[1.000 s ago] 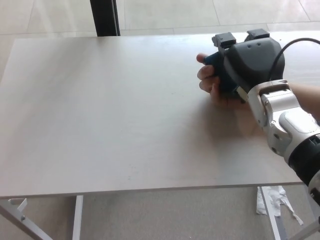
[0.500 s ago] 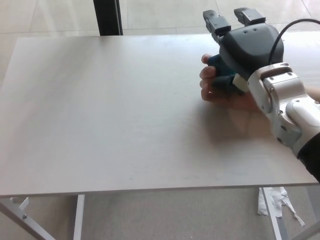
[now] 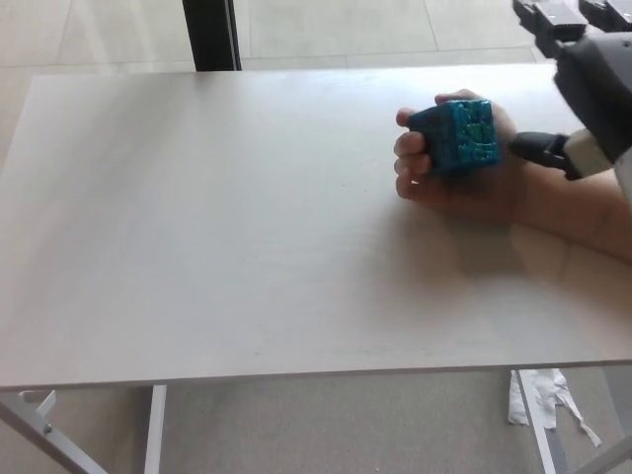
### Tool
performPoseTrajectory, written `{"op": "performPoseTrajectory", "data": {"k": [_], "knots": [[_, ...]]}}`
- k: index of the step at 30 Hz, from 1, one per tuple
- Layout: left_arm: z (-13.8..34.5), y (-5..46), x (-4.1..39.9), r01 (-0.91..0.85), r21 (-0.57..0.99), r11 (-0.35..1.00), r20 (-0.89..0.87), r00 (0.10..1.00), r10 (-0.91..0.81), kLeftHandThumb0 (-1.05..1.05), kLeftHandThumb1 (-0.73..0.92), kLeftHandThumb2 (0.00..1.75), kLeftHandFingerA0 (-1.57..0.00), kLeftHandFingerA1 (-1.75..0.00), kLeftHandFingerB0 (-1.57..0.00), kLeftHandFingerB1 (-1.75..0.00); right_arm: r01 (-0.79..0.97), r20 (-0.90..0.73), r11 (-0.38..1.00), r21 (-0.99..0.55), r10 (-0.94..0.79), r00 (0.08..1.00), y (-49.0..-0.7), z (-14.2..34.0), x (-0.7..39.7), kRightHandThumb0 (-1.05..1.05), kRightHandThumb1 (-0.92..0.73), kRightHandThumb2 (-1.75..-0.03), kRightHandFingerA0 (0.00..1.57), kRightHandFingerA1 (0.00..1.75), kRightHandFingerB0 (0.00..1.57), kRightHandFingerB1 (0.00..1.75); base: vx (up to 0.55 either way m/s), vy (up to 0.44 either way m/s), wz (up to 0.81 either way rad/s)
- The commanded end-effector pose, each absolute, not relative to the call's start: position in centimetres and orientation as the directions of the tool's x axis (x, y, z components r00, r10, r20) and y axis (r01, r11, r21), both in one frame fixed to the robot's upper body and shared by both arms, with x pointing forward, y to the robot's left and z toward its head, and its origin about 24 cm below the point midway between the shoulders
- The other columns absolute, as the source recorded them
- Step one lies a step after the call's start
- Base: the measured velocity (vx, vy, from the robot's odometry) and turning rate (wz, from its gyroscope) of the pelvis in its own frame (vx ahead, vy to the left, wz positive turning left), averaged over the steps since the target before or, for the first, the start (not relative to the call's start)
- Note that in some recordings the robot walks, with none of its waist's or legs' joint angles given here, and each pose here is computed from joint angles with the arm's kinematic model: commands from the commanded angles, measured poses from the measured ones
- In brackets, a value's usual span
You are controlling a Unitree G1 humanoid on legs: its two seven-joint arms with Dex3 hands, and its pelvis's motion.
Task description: The robot uses its right hand to pick up a cube kept in the middle of the desk infront of it and hands it to a person
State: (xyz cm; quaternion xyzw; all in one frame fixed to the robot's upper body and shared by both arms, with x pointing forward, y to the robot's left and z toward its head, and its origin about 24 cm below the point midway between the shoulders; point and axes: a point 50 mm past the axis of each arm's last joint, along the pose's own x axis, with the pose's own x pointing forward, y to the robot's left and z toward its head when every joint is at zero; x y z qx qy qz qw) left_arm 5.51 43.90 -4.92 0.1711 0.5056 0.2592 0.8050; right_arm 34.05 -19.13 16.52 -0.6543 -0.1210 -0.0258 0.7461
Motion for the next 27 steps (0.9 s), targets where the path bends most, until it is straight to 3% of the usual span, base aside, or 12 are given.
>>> {"op": "performPoseTrajectory", "data": {"k": [1, 4, 5, 6, 14, 15, 19, 21, 23, 24, 25, 27], "knots": [[-4.3, 44.7, 3.9, -0.233, 0.574, 0.785, -0.72, 0.313, 0.62, -0.69, 0.79, 0.64, -0.63, -0.58, -0.61, -0.45, 0.7, 0.691, 0.262, -0.665, -0.141, 0.709, -33.9, 30.3, 10.5, -0.59, -0.6, -0.59, 0.43, 0.42, 0.35, 0.32, 0.0, 0.0, 0.0], [-4.0, 45.0, 3.8, -0.236, 0.579, 0.78, -0.716, 0.31, 0.625, -0.68, 0.79, 0.64, -0.61, -0.57, -0.59, -0.45, 0.76, 0.722, 0.261, -0.594, -0.242, 0.648, -35.4, 30.0, 8.5, -0.57, -0.45, -0.81, 0.45, 0.56, 0.33, 0.46, 0.0, 0.0, 0.0], [-4.0, 45.0, 3.6, -0.254, 0.572, 0.78, -0.715, 0.312, 0.625, -0.66, 0.79, 0.63, -0.56, -0.58, -0.55, -0.45, 0.811, 0.746, 0.227, -0.54, -0.318, 0.586, -36.9, 28.9, 7.0, -0.51, -0.43, -0.81, 0.61, 0.63, 0.44, 0.52, 0.0, 0.0, 0.0], [-4.0, 45.1, 3.3, -0.259, 0.571, 0.779, -0.715, 0.31, 0.627, -0.67, 0.79, 0.63, -0.58, -0.57, -0.56, -0.44, 0.849, 0.757, 0.184, -0.495, -0.388, 0.526, -37.8, 27.8, 5.9, -0.49, -0.56, -0.57, 0.75, 0.55, 0.55, 0.39, 0.0, 0.0, 0.0], [-4.3, 44.9, 2.6, -0.263, 0.577, 0.773, -0.719, 0.284, 0.634, -0.69, 0.78, 0.63, -0.6, -0.58, -0.58, -0.44, 0.919, 0.737, -0.018, -0.394, -0.603, 0.305, -41.7, 22.0, 2.6, -0.5, -0.55, -0.57, 0.93, 0.7, 0.66, 0.49, 0.0, 0.0, 0.0], [-4.2, 44.9, 2.5, -0.256, 0.579, 0.774, -0.719, 0.288, 0.633, -0.68, 0.79, 0.64, -0.58, -0.56, -0.56, -0.43, 0.932, 0.71, -0.024, -0.361, -0.656, 0.258, -42.5, 20.5, 2.4, -0.55, -0.61, -0.59, 0.9, 0.9, 0.69, 0.51, 0.0, 0.0, 0.0], [-4.1, 45.0, 2.8, -0.255, 0.581, 0.773, -0.714, 0.295, 0.635, -0.67, 0.8, 0.64, -0.6, -0.56, -0.56, -0.43, 0.952, 0.622, -0.086, -0.292, -0.774, 0.121, -45.6, 15.3, 2.0, -0.58, -0.72, -0.62, 0.89, 0.7, 0.71, 0.52, 0.0, 0.0, 0.0], [-4.1, 45.0, 2.7, -0.255, 0.581, 0.773, -0.715, 0.293, 0.634, -0.68, 0.8, 0.64, -0.61, -0.56, -0.56, -0.43, 0.969, 0.586, -0.097, -0.229, -0.808, 0.058, -46.5, 13.8, 1.6, -0.58, -0.7, -0.61, 0.9, 0.74, 0.75, 0.52, 0.0, 0.0, 0.0], [-4.1, 45.0, 2.6, -0.249, 0.59, 0.768, -0.713, 0.287, 0.64, -0.69, 0.79, 0.64, -0.61, -0.57, -0.58, -0.43, 0.972, 0.415, -0.116, -0.205, -0.91, -0.02, -48.1, 10.6, 0.5, -0.6, -0.72, -0.64, 0.98, 1.38, 0.7, 0.61, 0.0, 0.0, 0.0], [-4.1, 45.1, 2.6, -0.263, 0.582, 0.769, -0.714, 0.287, 0.639, -0.68, 0.79, 0.63, -0.61, -0.57, -0.58, -0.44, 0.962, 0.34, -0.158, -0.223, -0.937, -0.076, -48.4, 8.9, -0.1, -0.6, -0.72, -0.64, 0.89, 1.42, 0.68, 0.66, 0.0, 0.0, 0.0], [-4.1, 45.0, 2.7, -0.266, 0.58, 0.77, -0.714, 0.289, 0.638, -0.68, 0.79, 0.63, -0.61, -0.57, -0.58, -0.44, 0.961, 0.335, -0.163, -0.222, -0.939, -0.082, -48.4, 8.8, -0.1, -0.6, -0.72, -0.64, 0.89, 1.42, 0.68, 0.66, 0.0, 0.0, 0.0], [-4.2, 44.9, 2.7, -0.268, 0.576, 0.772, -0.715, 0.292, 0.635, -0.69, 0.79, 0.64, -0.6, -0.56, -0.56, -0.43, 0.959, 0.274, -0.168, -0.23, -0.956, -0.102, -48.5, 7.7, -0.4, -0.62, -0.75, -0.62, 0.75, 1.09, 0.65, 0.61, 0.0, 0.0, 0.0]]}}
